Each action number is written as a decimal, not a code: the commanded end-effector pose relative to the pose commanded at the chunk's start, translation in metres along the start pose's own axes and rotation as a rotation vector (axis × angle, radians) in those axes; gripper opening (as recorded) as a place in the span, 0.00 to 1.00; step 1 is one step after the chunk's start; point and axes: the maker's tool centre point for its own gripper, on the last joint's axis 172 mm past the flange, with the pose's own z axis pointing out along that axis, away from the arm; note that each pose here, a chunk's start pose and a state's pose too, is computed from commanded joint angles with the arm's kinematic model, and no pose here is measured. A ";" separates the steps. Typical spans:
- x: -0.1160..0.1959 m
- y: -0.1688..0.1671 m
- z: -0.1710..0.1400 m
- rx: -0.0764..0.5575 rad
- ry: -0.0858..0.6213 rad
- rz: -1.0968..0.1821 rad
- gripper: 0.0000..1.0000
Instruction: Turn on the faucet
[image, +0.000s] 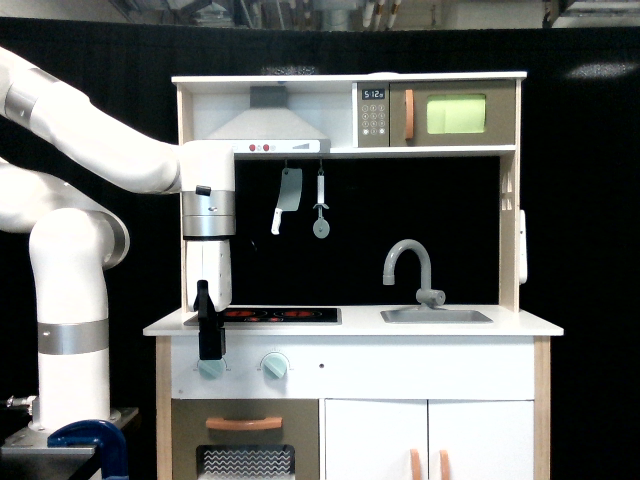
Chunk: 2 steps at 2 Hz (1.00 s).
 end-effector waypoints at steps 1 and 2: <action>0.008 -0.006 -0.013 0.001 0.051 -0.028 1.00; 0.038 -0.032 -0.029 0.040 0.132 -0.163 1.00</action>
